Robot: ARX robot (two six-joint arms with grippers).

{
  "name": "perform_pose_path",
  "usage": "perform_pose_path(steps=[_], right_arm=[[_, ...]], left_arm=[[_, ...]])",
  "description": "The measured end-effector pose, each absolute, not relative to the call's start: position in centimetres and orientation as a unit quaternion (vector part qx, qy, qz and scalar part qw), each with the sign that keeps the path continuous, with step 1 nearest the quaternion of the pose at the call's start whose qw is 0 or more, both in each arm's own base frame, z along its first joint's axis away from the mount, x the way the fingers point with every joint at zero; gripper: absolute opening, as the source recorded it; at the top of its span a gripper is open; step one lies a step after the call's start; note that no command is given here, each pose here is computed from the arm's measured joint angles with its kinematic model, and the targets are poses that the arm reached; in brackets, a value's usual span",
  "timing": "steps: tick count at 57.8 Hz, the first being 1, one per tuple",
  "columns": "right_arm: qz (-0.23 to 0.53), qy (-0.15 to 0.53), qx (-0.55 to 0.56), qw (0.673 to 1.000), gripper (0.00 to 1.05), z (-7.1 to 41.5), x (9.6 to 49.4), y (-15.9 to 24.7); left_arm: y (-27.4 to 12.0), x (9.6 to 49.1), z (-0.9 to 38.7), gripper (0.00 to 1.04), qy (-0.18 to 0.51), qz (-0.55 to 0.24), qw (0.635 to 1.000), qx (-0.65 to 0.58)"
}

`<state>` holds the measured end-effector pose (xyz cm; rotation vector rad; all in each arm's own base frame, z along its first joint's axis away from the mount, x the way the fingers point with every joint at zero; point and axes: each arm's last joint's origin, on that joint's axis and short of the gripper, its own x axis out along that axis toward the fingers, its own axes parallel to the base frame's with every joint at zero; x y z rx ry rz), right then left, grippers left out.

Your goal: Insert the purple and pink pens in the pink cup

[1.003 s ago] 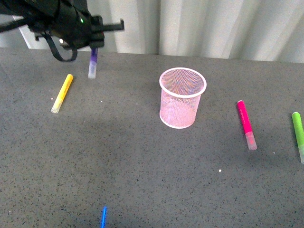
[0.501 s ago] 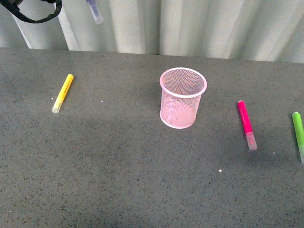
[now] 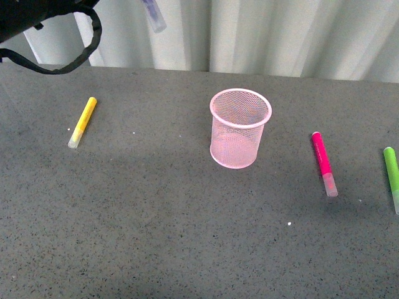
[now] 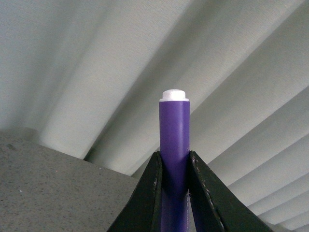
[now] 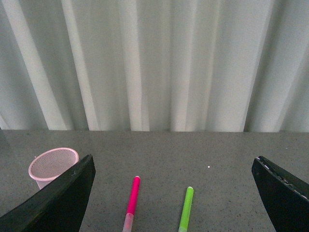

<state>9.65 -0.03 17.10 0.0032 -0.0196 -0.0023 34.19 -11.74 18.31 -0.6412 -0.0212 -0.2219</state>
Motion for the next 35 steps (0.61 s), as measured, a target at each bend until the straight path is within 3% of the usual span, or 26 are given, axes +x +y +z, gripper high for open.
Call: perform_pose_path(steps=[35], right_arm=[[-0.001,-0.010,0.002,1.000,0.98,17.1,9.6,0.0]], left_arm=[[-18.3,32.9,13.4,0.12,0.027,-0.141,0.939,-0.311]])
